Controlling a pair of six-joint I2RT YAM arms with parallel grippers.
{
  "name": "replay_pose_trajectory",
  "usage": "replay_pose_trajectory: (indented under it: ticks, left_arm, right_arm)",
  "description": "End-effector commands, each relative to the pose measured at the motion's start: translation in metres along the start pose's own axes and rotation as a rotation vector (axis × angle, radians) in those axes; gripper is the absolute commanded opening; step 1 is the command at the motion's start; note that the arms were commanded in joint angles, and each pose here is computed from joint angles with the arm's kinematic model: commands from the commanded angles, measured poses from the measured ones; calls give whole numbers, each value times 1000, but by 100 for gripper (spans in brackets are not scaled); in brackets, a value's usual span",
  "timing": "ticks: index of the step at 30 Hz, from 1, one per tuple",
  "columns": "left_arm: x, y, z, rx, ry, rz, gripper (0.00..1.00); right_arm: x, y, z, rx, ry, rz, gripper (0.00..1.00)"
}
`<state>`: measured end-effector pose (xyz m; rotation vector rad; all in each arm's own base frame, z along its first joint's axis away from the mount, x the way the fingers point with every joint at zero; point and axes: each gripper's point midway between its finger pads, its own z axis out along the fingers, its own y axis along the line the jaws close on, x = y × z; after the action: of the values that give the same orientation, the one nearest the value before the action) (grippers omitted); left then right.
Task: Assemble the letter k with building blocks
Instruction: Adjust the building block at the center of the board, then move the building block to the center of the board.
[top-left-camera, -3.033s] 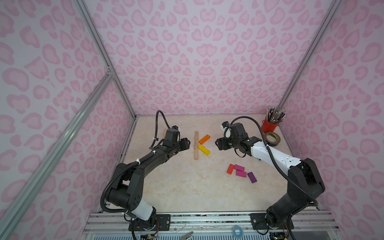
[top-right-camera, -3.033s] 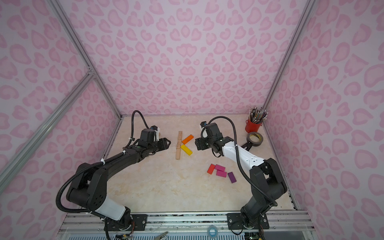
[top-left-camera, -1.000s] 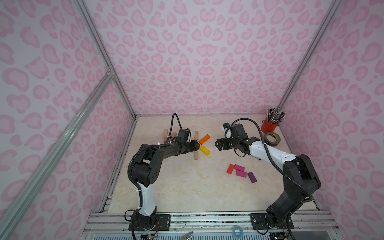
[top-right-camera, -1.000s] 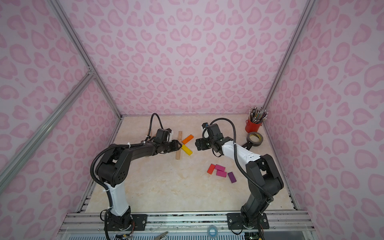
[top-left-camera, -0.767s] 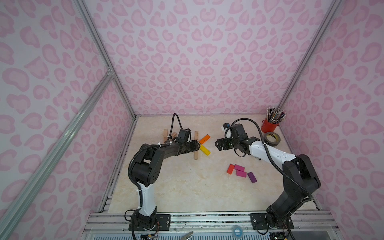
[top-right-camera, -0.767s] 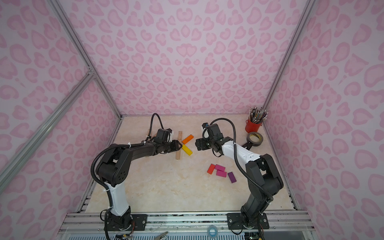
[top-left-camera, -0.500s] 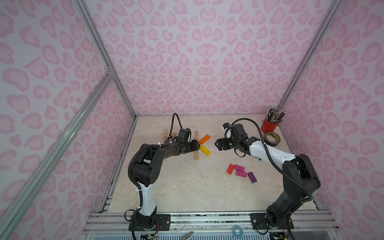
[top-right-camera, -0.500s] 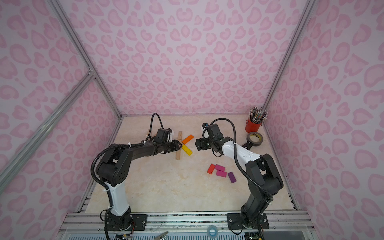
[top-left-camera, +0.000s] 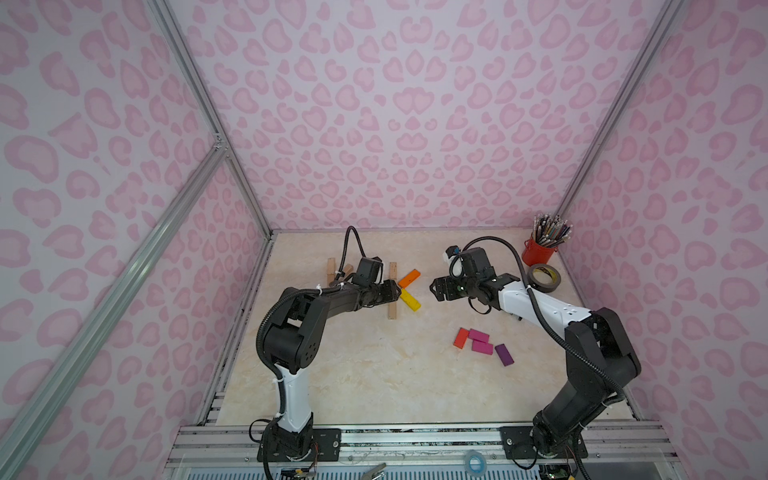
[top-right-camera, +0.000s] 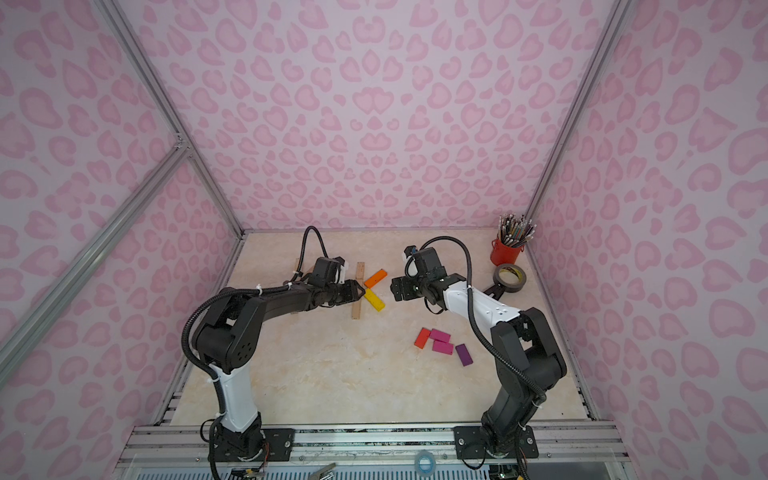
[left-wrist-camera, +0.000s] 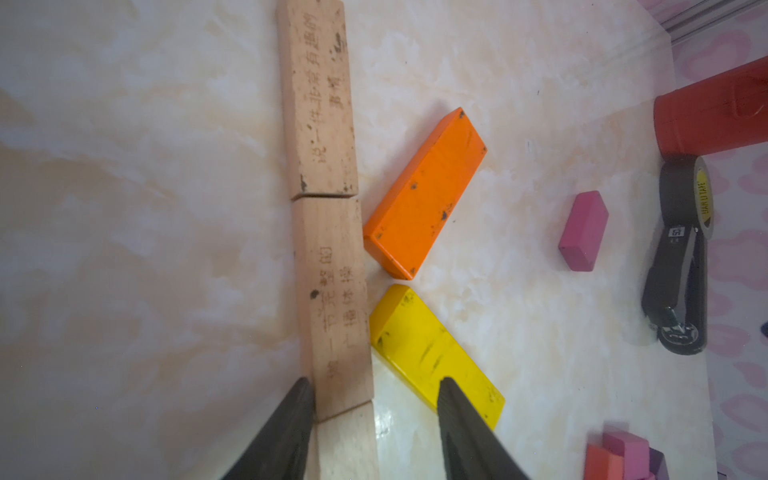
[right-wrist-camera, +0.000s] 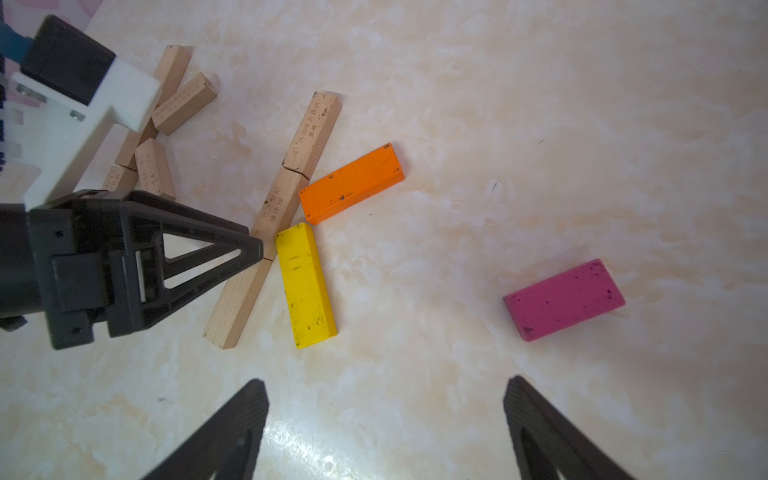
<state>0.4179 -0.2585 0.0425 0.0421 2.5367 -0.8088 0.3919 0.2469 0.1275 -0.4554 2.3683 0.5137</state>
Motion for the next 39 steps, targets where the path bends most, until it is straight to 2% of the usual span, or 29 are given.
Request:
replay_pose_trajectory:
  ticks: [1, 6, 9, 13, 15, 17, 20, 26, 29, 31, 33, 39]
  left_arm:
    - [-5, -3, 1, 8, -11, 13, 52]
    - [-8, -4, -2, 4, -19, 15, 55]
    - [-13, -6, -10, -6, -40, 22, 57]
    - [-28, -13, -35, -30, -113, 39, 61]
    - [-37, -18, -54, -43, -165, 53, 62]
    - [-45, -25, -78, -45, -226, 73, 62]
    - [-52, -42, -117, -13, -326, 138, 62]
    - [-55, -86, -198, 73, -502, 387, 67]
    - [-40, -105, -221, 126, -509, 573, 75]
    - [-23, -115, -225, 178, -479, 701, 80]
    - [-11, -121, -224, 205, -460, 777, 84]
    - [-3, -127, -215, 209, -447, 831, 94]
  right_arm:
    - [3, 0, 3, -3, 7, 4, 90]
    - [-1, -3, 0, 17, -6, 26, 91]
    - [-7, -17, -7, 106, -35, 91, 91]
    - [-9, -58, -22, 347, -74, 265, 88]
    - [-6, -72, -27, 450, -62, 334, 84]
    - [2, -89, -32, 573, -14, 399, 78]
    - [12, -104, -26, 681, 81, 428, 70]
    - [23, -114, 5, 705, 179, 463, 67]
    - [25, -116, 22, 690, 207, 463, 65]
    - [25, -114, 35, 656, 232, 461, 64]
    - [25, -112, 45, 630, 242, 454, 64]
    - [28, -115, 65, 612, 261, 461, 60]
